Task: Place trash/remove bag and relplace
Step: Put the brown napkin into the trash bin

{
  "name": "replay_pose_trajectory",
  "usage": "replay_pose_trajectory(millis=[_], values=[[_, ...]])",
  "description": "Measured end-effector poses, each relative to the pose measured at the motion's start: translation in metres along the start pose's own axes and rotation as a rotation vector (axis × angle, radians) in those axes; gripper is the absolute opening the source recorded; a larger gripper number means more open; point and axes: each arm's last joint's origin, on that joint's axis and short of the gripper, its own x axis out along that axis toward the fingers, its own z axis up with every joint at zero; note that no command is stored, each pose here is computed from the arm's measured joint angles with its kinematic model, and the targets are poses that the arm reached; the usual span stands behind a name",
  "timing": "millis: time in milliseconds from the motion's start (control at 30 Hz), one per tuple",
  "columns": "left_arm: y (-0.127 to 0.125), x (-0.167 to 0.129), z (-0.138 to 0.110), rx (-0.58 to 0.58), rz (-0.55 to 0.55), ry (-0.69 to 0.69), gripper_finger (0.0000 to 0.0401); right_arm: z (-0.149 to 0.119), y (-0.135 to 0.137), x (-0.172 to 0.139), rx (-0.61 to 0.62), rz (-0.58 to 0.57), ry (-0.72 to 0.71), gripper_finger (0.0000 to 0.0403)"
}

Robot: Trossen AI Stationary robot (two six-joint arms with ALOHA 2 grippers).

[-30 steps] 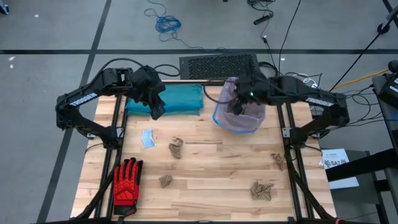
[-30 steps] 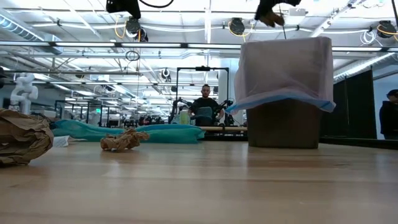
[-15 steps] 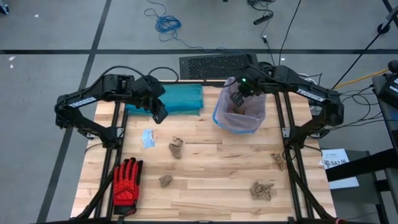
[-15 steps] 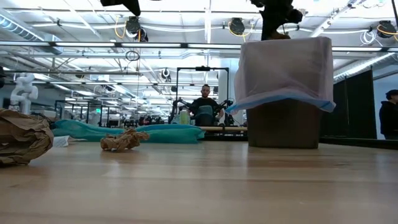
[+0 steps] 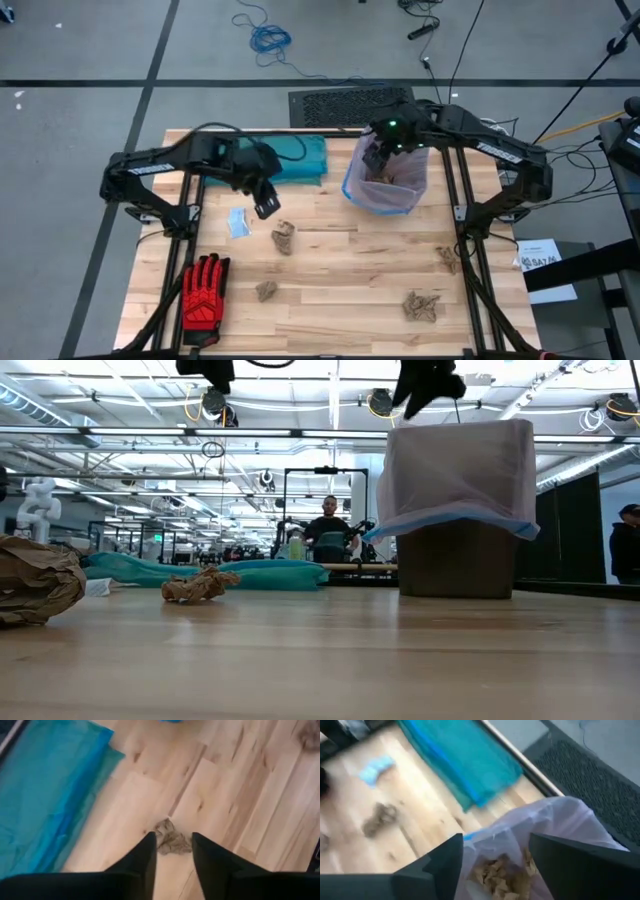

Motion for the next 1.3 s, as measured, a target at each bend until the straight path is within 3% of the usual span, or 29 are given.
replay_pose_trajectory(millis=[233, 400, 567, 667, 967, 1300], values=[[-0.009, 0.017, -0.001, 0.045, 0.011, 0.057, 0.0171, 0.003, -0.009, -0.068, 0.05, 0.082, -0.188, 0.0237], [0.003, 0.028, -0.024, 0.045, 0.029, 0.089, 0.0173, -0.002, -0.018, -0.116, 0.097, 0.13, -0.321, 0.0234], [0.011, 0.054, -0.051, -0.017, -0.069, 0.098, 0.0173, -0.01, -0.025, -0.145, 0.142, 0.163, -0.4, 0.0233], [0.015, 0.07, -0.064, -0.047, -0.116, 0.104, 0.0173, -0.014, -0.027, -0.154, 0.165, 0.174, -0.418, 0.0233], [0.02, 0.121, -0.085, -0.061, -0.109, 0.162, 0.0173, -0.016, -0.028, -0.156, 0.19, 0.18, -0.424, 0.0233], [0.014, 0.157, -0.082, -0.063, -0.15, 0.198, 0.0173, -0.012, -0.026, -0.15, 0.195, 0.177, -0.407, 0.0233]])
